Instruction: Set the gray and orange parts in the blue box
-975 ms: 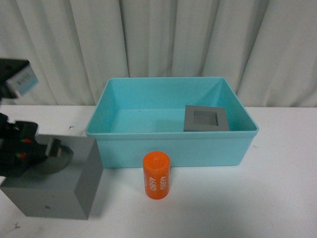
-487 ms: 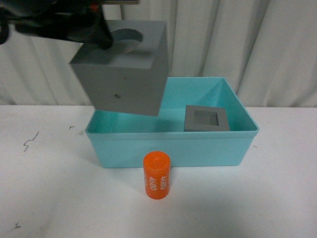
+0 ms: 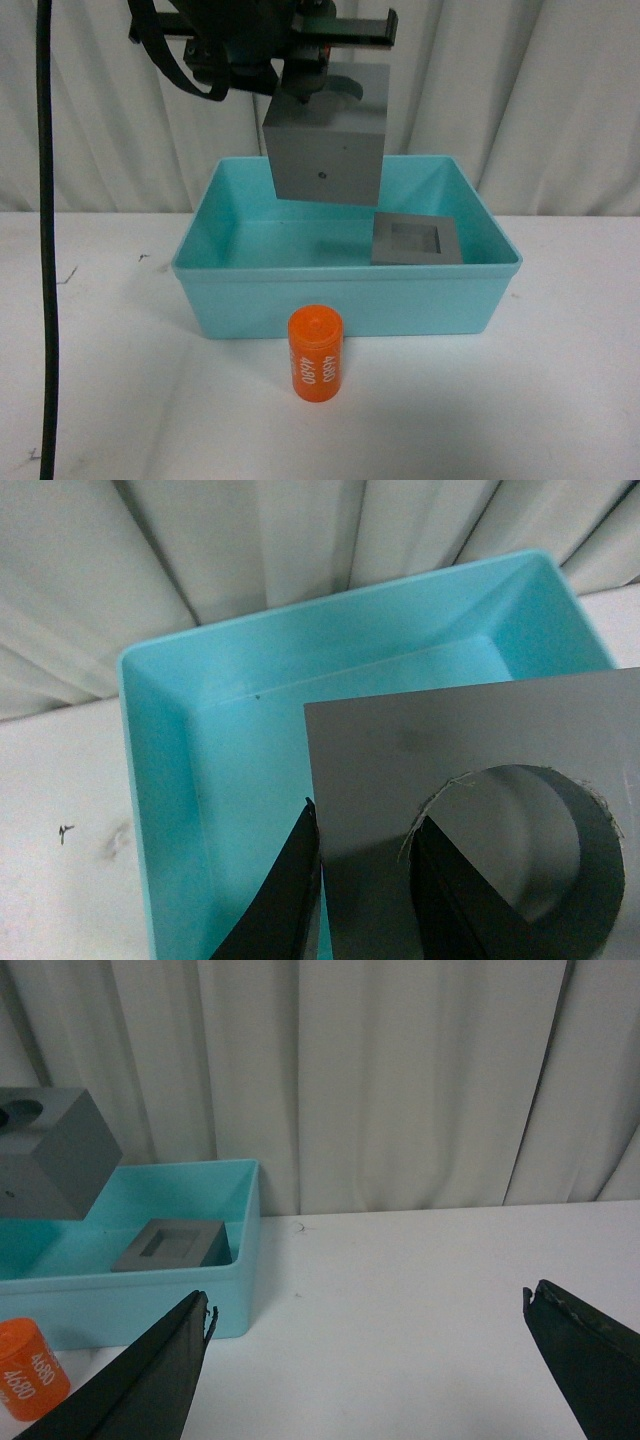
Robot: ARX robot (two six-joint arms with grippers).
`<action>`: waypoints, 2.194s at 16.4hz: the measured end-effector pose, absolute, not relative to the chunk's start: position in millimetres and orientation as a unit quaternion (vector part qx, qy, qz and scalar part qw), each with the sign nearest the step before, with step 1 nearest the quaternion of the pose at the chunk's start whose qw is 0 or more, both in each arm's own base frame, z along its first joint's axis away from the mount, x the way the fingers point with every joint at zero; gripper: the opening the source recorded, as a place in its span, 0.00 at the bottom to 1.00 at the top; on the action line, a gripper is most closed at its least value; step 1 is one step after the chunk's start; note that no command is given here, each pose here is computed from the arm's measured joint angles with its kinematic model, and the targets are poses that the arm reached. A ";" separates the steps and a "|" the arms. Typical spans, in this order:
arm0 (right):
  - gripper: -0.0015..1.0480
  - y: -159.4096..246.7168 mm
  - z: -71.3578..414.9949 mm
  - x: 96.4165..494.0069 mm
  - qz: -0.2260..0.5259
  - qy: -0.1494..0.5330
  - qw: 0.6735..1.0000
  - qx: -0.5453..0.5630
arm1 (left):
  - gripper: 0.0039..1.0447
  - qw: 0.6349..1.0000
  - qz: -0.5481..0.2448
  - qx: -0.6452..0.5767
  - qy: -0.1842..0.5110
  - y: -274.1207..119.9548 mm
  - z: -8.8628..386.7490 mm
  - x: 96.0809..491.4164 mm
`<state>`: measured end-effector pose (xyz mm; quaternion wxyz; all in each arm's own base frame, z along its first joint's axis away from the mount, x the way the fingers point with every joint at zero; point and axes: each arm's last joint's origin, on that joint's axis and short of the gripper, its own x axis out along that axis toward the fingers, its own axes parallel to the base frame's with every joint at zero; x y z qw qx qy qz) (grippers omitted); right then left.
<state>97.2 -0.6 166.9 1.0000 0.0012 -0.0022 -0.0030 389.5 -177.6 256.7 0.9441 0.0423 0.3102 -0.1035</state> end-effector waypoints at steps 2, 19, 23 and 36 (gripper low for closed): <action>0.94 -0.6 167.0 97.2 -0.003 -0.002 1.000 0.001 | 0.19 0.941 -0.085 0.040 0.326 -172.4 240.4 400.2; 0.94 -0.6 166.9 97.2 -0.003 -0.002 1.000 0.001 | 0.70 0.916 -0.014 0.070 0.394 -125.4 177.5 408.5; 0.94 -0.6 166.9 97.2 -0.003 -0.002 1.000 0.001 | 0.93 0.958 -0.035 0.024 0.285 -114.5 232.3 379.7; 0.94 -0.6 166.9 97.2 -0.003 -0.002 1.000 0.001 | 0.01 1.000 0.001 -0.009 0.003 -32.7 213.7 192.7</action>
